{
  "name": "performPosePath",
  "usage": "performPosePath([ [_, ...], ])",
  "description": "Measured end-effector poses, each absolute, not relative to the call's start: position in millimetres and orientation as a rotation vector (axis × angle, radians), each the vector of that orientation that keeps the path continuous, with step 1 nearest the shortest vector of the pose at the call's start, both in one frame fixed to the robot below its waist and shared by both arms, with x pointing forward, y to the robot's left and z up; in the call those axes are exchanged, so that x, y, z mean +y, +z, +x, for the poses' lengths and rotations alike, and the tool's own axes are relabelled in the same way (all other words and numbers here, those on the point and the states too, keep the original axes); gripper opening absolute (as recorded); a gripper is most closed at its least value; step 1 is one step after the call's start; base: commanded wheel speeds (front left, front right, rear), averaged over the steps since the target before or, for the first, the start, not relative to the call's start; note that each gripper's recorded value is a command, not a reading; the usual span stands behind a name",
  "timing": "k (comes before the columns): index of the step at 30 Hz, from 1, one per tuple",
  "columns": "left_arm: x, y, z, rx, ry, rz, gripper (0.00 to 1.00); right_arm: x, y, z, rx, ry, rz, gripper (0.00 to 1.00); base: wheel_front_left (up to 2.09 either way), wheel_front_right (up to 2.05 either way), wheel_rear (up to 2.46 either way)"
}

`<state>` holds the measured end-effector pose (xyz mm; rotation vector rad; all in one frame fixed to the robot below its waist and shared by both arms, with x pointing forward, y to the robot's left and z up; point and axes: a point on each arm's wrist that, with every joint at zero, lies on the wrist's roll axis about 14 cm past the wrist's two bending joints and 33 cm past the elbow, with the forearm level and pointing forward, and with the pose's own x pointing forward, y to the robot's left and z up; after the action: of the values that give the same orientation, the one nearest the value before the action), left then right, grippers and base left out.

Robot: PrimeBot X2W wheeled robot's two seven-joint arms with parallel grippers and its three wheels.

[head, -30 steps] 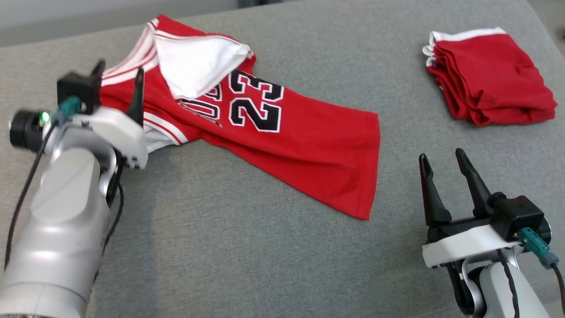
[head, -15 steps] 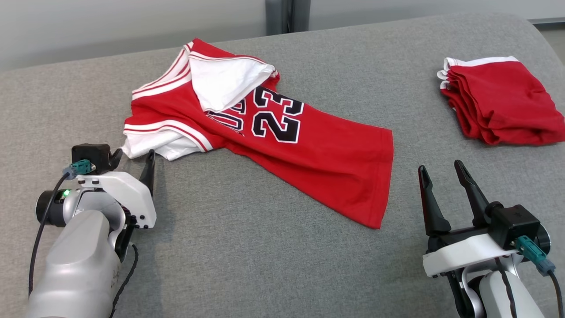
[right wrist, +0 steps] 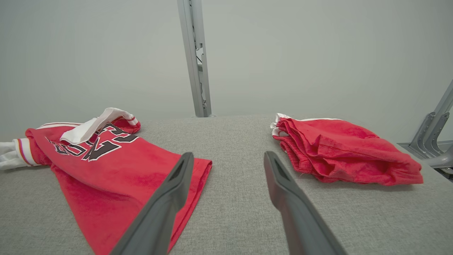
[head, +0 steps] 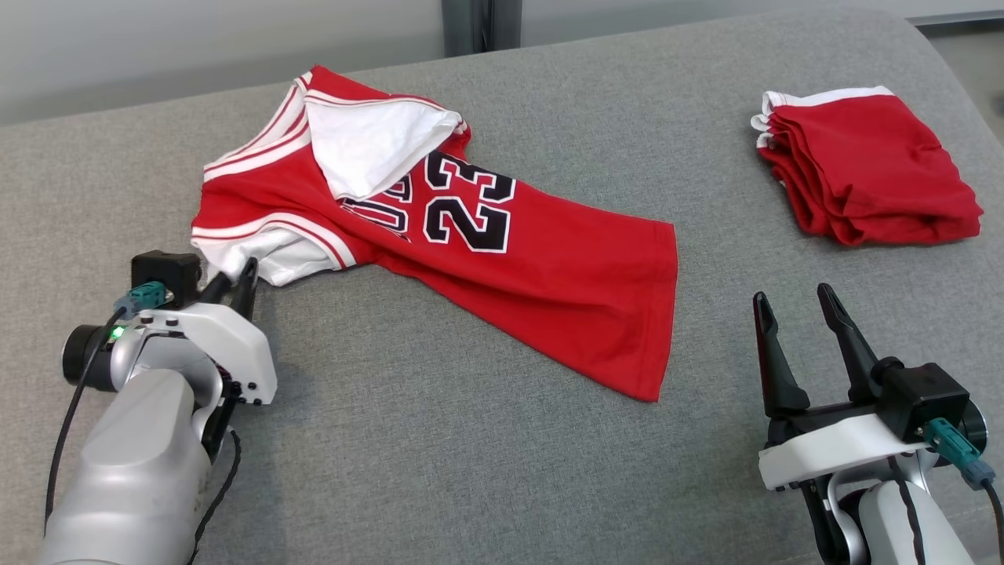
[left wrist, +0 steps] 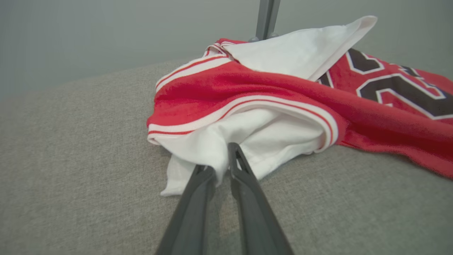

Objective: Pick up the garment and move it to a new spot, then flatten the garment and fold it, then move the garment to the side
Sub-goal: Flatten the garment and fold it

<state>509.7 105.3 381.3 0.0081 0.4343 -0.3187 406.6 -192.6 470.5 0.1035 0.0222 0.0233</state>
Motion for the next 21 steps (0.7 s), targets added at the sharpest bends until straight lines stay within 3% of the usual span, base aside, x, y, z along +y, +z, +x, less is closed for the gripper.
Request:
performPosePath([
  [11,69,437,492,0.248,-0.456,0.014,0.00,-184,480,394,-0.001,0.045,0.116,1.00,0.00,0.00,0.00],
  [21,69,470,434,0.175,-0.503,-0.038,0.00,-172,485,376,-0.011,0.077,0.115,1.00,0.00,0.00,0.00],
])
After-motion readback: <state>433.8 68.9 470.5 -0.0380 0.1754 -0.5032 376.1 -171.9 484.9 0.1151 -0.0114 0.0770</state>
